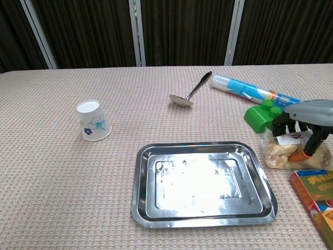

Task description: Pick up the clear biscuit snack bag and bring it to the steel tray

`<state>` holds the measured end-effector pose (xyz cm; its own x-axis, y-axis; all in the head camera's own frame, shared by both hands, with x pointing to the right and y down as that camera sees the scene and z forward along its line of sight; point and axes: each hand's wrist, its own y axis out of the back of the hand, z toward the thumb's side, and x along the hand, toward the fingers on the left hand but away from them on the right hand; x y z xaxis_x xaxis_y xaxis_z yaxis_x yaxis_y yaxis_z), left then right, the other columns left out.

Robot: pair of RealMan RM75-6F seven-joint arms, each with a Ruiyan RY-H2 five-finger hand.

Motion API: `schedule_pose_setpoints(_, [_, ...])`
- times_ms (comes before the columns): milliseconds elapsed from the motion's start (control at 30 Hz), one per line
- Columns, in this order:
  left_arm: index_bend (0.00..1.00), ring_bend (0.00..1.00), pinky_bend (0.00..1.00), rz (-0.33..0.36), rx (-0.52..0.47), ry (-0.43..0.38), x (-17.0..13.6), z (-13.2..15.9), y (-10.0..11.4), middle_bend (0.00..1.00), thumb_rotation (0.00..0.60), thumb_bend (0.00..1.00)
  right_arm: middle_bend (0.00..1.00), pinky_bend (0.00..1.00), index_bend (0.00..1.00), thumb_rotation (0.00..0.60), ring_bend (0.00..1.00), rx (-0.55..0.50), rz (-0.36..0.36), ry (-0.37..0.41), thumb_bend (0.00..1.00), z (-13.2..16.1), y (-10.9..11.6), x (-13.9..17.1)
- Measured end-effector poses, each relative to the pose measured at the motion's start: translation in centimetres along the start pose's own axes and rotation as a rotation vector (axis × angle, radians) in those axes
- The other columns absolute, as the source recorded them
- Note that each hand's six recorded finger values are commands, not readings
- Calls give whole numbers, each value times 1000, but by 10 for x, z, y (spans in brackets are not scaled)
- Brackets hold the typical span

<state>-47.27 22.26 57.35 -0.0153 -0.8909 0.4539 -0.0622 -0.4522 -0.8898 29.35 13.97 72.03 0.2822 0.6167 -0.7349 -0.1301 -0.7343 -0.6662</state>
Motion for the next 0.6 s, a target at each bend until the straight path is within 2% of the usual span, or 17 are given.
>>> schedule_pose_setpoints(133, [14, 0, 0, 3, -3, 1, 0, -1, 0, 0, 600, 48, 489, 525, 578, 600, 460, -23, -48, 15, 252, 4, 11, 5])
schedule_pose_setpoints(267, [14, 0, 0, 11, -6, -5, 0, 1, 2, 0, 600, 48, 489, 525, 578, 600, 461, -53, -110, 65, 252, 16, 31, 16])
schedule_pose_setpoints(433, [14, 0, 0, 13, -7, -7, 1, 2, 3, 0, 600, 48, 489, 526, 577, 600, 457, -98, -185, 183, 250, 46, 59, 35])
schedule_pose_setpoints(600, [14, 0, 0, 11, -8, -4, 0, 1, 2, 0, 600, 49, 489, 525, 573, 600, 447, -139, -204, 339, 251, 88, 74, 47])
